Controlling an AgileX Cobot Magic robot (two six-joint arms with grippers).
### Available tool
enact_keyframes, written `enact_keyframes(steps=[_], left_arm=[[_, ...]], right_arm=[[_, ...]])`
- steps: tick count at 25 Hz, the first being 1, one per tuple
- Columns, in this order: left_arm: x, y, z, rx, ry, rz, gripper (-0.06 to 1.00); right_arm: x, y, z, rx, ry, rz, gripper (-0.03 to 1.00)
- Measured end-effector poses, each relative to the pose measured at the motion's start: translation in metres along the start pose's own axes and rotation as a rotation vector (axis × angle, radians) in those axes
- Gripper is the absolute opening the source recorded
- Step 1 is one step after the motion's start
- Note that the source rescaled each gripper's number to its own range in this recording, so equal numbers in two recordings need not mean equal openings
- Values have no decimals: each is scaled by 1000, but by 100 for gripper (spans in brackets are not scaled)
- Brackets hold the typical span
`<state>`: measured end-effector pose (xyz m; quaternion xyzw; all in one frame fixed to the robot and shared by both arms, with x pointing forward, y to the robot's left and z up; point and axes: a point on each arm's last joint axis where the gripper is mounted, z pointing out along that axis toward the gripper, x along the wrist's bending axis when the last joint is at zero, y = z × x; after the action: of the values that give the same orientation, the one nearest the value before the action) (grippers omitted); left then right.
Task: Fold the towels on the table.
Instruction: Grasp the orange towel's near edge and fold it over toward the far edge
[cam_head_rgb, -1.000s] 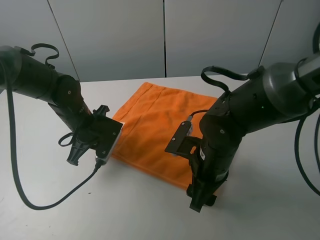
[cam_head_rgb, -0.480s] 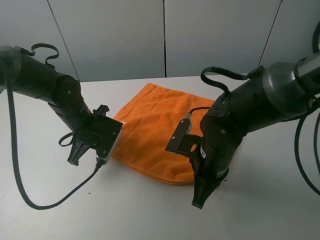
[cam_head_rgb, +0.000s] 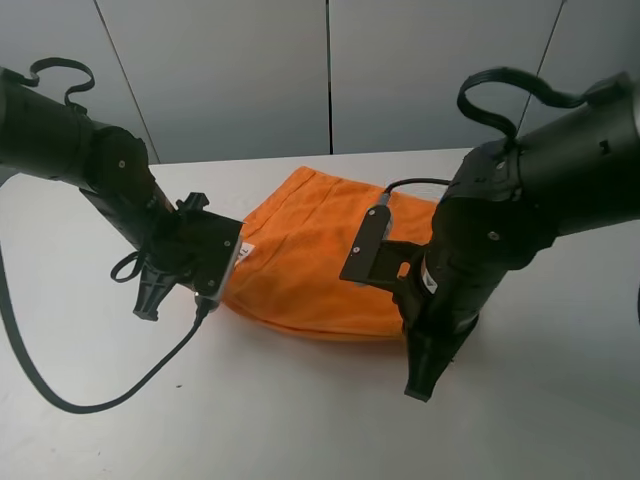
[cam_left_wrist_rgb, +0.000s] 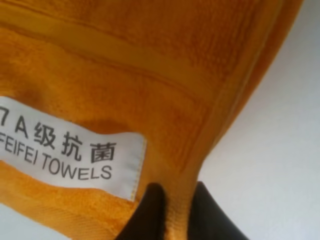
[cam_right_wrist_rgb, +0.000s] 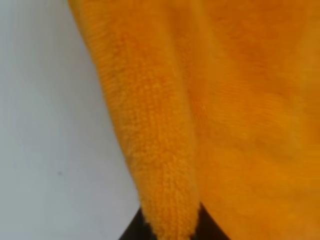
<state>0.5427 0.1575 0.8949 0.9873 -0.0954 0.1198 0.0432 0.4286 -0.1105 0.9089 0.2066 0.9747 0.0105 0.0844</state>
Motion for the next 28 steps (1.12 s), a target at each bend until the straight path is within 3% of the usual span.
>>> enact_keyframes(steps=[12,19,28], left_arm=[[6,4,-42,-42,103,-226,1],[9,3,-74,-85,188,-417,1],[3,4,-93,-93,174,-545,1]], right_arm=[[-21,-12,-32,16,-229,-46,0],[-27,-16,-35,54,-291,-74,0],[-38,-14,-42,71,-426,-107,0]])
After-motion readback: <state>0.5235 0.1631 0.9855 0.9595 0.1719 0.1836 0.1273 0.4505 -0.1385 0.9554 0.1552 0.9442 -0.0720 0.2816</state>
